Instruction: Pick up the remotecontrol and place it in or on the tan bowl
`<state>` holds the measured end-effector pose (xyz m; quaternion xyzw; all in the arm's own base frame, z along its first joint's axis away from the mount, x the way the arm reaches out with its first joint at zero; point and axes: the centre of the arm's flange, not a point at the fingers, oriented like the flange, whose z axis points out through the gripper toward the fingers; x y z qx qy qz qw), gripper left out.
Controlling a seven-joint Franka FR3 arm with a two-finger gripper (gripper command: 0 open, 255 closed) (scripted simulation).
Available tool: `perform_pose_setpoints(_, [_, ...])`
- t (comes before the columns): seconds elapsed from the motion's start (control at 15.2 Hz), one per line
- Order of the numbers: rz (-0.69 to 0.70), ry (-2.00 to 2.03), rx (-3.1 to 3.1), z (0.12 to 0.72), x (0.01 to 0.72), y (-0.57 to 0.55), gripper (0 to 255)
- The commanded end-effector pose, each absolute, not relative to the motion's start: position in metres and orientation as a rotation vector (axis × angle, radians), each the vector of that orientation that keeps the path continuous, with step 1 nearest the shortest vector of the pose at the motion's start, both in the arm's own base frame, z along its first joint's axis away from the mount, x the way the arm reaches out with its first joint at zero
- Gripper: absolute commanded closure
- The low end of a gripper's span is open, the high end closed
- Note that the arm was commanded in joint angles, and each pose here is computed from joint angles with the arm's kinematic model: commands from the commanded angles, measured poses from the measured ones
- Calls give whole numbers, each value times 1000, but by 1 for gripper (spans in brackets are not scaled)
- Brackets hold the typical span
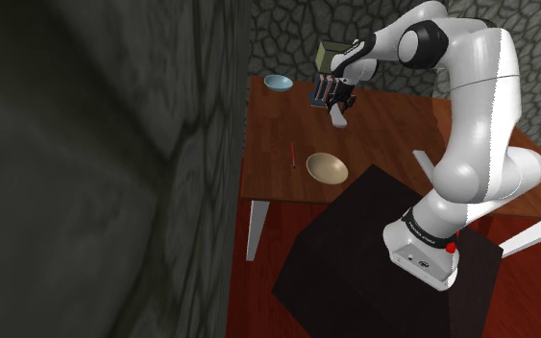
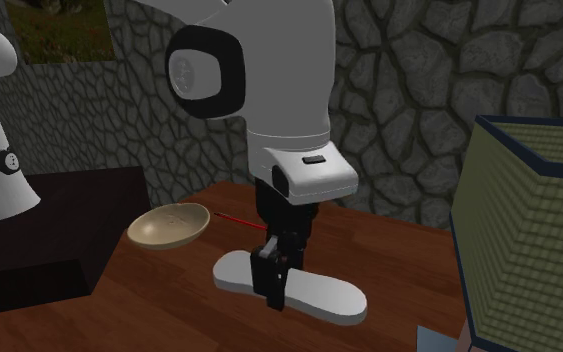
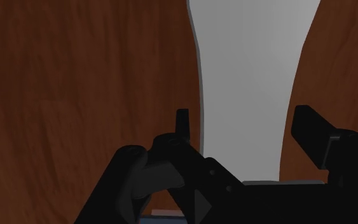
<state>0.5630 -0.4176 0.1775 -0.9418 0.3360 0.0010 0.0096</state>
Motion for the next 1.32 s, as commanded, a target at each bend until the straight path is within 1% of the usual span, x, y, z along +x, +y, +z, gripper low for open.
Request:
perform_pose_setpoints(0.0, [3,1049,-2941,189,563,-418,255])
perform_pose_setpoints(0.33, [3,1049,-2941,215,563,-418,255])
perform_pose_setpoints(1.25, [3,1049,-2941,219,468,-260,255])
